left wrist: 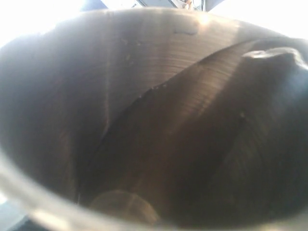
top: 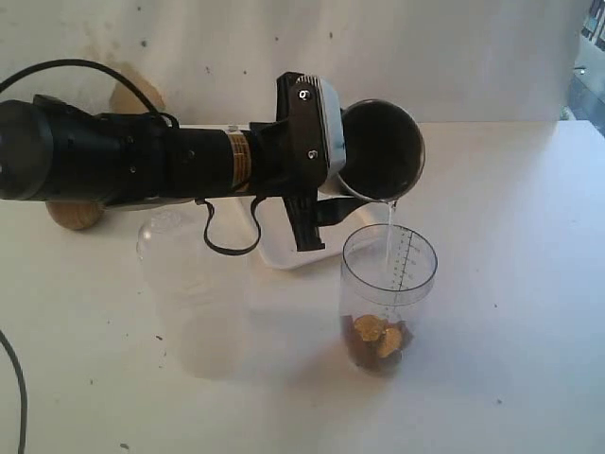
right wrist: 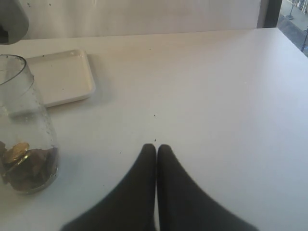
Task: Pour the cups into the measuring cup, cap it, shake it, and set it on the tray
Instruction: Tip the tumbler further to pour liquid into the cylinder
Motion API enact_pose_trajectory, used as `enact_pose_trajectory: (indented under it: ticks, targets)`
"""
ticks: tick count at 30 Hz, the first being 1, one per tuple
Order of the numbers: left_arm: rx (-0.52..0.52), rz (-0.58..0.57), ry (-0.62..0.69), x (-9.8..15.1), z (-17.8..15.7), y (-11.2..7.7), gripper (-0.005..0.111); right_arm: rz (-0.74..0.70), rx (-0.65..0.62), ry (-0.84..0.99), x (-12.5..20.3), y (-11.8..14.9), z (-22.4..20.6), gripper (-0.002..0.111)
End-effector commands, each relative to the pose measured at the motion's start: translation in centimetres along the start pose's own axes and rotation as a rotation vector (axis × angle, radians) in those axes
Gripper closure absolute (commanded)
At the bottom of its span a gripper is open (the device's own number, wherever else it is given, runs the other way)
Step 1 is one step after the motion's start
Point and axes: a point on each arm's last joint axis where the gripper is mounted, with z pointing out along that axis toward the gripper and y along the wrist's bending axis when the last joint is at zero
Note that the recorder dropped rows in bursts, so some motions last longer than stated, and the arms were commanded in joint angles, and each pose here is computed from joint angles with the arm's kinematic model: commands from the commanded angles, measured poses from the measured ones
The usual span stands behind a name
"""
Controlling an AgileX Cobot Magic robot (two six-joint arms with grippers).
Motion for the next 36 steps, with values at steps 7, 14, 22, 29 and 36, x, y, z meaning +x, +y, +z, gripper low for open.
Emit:
enact_pose_trajectory:
  ticks: [7,14,22,29,36]
  targets:
    - [-0.037,0.094,-0.05,-1.03,-0.15,0.88,0.107,0.002,0.006,-0.001,0.14,-0.05,0.02,0.108]
    - [-0.038,0.133,-0.05,-1.03,-0.15,0.88,0.107,0.002,0.006,-0.001,0.14,-0.05,0.02,0.108]
    - [-0.048,0.222,-0.04,-0.96,-0.15,0.96,0.107,0.002,0.006,-0.001,0.14,-0.05,0.02,0.108]
    - [-0.048,0.313,-0.03,-0.89,-0.15,0.96,0.107,0.002,0.006,-0.001,0.14,-0.05,0.02,0.108]
    - [-0.05,0.421,-0.027,-0.89,-0.15,0.96,0.107,0.002,0.006,-0.001,0.14,-0.05,0.02,0.108]
